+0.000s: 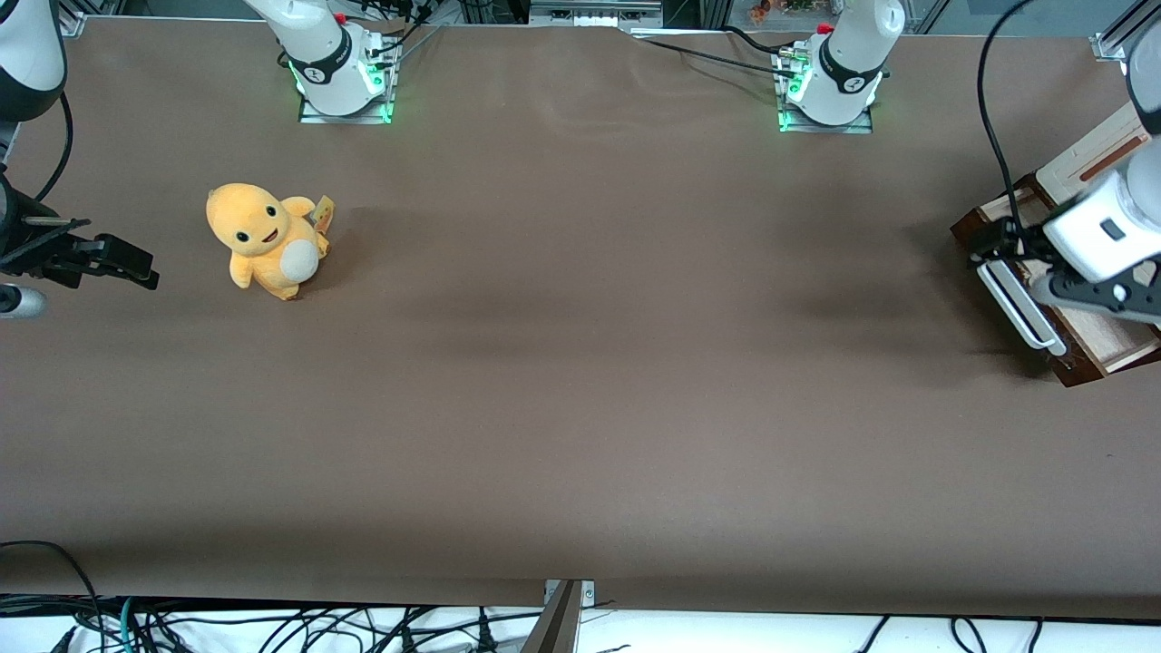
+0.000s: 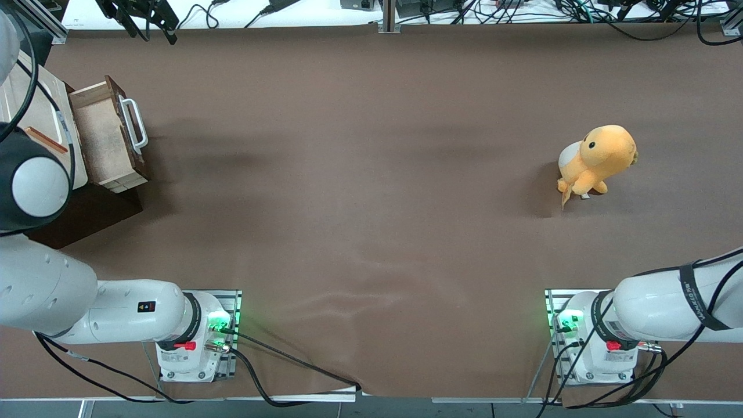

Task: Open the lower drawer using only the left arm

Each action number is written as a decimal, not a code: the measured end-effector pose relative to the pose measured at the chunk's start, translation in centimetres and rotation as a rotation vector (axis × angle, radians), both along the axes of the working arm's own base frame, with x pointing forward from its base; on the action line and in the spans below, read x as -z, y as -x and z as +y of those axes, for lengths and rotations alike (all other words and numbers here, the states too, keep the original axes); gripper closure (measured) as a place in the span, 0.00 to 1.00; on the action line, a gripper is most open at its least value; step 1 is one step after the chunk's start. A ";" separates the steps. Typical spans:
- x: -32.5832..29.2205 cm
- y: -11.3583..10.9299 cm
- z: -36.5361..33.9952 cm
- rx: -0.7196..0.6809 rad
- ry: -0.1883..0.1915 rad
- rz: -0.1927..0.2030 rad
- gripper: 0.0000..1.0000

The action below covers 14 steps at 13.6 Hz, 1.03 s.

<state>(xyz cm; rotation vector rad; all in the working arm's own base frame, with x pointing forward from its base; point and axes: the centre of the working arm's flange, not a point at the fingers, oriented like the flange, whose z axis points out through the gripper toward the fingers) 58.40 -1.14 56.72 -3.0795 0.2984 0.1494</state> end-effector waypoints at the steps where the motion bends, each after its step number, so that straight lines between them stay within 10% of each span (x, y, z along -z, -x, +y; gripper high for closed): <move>1: -0.7 0.8 -0.6 -0.009 -0.003 0.001 0.00; 14: -1.0 2.1 -0.4 -0.079 0.040 -0.008 0.00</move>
